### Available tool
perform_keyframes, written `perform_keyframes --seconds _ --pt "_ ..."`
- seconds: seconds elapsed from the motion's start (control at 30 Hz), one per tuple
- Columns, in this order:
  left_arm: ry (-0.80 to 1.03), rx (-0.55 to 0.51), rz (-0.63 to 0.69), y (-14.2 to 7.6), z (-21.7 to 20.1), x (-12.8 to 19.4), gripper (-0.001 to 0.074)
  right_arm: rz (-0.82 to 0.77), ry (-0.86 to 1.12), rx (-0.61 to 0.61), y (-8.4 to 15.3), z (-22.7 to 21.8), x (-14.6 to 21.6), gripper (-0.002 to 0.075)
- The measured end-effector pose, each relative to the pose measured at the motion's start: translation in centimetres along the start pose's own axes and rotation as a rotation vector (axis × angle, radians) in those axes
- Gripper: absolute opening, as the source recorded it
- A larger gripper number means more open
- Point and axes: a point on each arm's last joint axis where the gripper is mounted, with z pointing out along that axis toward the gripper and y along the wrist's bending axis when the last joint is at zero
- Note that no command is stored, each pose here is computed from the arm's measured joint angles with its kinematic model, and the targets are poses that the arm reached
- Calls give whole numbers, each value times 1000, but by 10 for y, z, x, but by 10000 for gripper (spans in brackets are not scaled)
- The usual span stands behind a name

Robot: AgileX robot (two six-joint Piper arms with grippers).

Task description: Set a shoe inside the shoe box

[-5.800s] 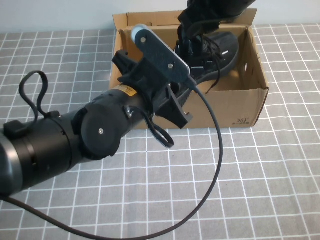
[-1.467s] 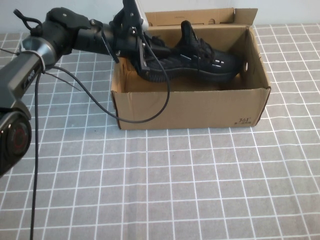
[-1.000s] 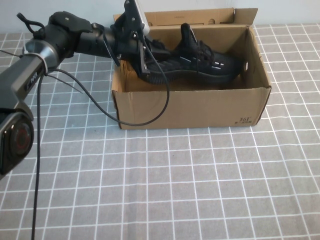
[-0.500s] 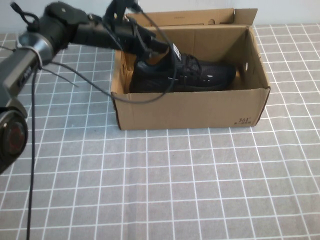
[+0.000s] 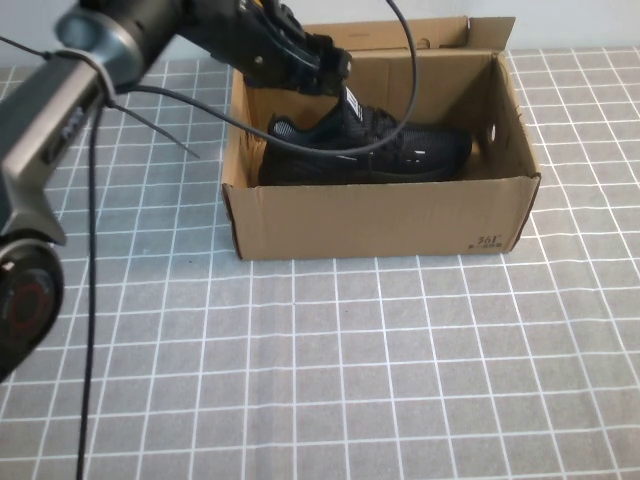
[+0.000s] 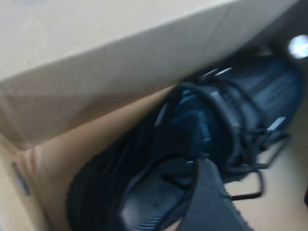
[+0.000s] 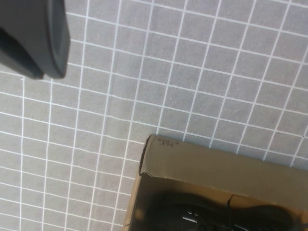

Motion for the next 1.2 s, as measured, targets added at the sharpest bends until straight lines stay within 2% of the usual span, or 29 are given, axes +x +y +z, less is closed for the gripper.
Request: perform_keyframes --seconds 0.07,0.4,0.97,1.07,1.2 --pt "4 -47 2 -2 6 1 361 1 1 -2 0 0 0 -16" --pt "37 -216 -9 19 37 15 334 -15 5 -19 2 0 0 -16" --pt "109 -233 -21 25 70 35 326 -37 7 -28 3 0 1 -16" --pt "112 -245 -22 26 71 35 280 -38 7 -28 3 0 1 -16" --pt "109 -270 -5 28 71 35 135 -42 7 -28 3 0 1 -17"
